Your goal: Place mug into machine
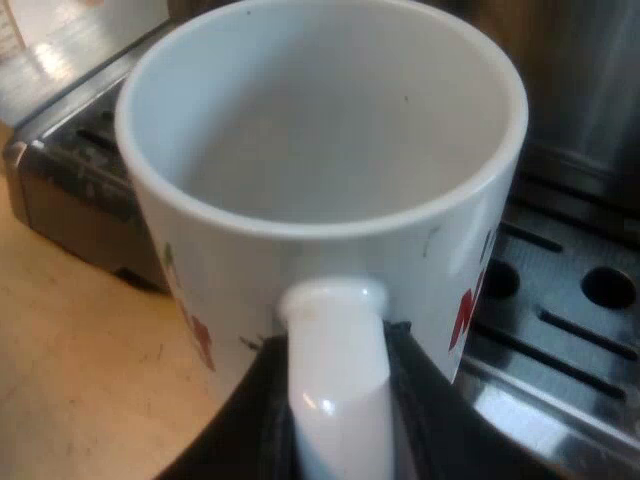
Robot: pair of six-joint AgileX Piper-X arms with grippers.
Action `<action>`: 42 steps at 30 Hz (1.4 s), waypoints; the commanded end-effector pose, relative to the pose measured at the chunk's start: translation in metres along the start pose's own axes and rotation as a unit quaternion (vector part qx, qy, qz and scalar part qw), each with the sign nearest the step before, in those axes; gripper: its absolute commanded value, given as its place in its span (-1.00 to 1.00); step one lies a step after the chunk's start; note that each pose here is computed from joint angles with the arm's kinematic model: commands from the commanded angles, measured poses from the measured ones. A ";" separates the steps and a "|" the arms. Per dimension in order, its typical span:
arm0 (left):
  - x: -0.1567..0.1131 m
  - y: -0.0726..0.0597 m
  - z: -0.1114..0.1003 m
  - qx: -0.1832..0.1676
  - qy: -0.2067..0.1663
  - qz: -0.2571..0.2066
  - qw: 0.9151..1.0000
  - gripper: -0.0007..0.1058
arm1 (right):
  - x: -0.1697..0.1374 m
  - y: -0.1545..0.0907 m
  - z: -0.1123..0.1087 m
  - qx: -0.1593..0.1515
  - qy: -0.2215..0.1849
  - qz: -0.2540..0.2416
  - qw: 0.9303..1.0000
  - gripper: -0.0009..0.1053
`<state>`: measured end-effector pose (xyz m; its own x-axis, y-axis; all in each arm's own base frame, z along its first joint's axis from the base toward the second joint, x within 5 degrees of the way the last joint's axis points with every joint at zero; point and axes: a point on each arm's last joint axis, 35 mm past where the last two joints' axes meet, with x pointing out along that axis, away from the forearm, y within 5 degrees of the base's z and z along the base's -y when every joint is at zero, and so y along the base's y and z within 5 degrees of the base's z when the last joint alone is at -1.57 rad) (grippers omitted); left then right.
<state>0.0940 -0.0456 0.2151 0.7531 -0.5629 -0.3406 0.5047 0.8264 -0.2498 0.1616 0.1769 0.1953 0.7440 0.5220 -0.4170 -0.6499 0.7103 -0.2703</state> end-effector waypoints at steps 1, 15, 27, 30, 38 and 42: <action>-0.001 -0.001 0.003 0.003 -0.011 -0.007 1.000 0.76 | 0.015 -0.001 0.021 0.011 -0.049 -0.011 0.999 -0.98; -0.001 -0.001 0.003 0.003 -0.011 -0.007 1.000 0.76 | 0.072 0.009 0.034 0.010 -0.036 -0.021 0.999 -0.98; -0.001 -0.001 0.003 0.003 -0.011 -0.007 1.000 0.76 | 0.089 0.010 0.037 0.009 -0.026 -0.039 0.999 -0.94; -0.001 -0.001 0.003 0.003 -0.011 -0.007 1.000 0.76 | 0.089 0.010 0.037 0.009 -0.026 -0.040 0.999 -0.66; -0.001 -0.001 0.003 0.003 -0.011 -0.007 1.000 0.76 | 0.075 0.008 0.041 0.000 0.003 -0.039 0.999 0.05; -0.001 -0.001 0.003 0.003 -0.011 -0.007 1.000 0.76 | 0.063 0.005 0.037 0.002 0.026 -0.052 0.998 0.05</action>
<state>0.0941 -0.0456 0.2153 0.7538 -0.5631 -0.3388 0.5051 0.8262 -0.2494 0.2150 0.2339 0.1974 0.7960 0.4252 -0.4307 -0.5733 0.7578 -0.3114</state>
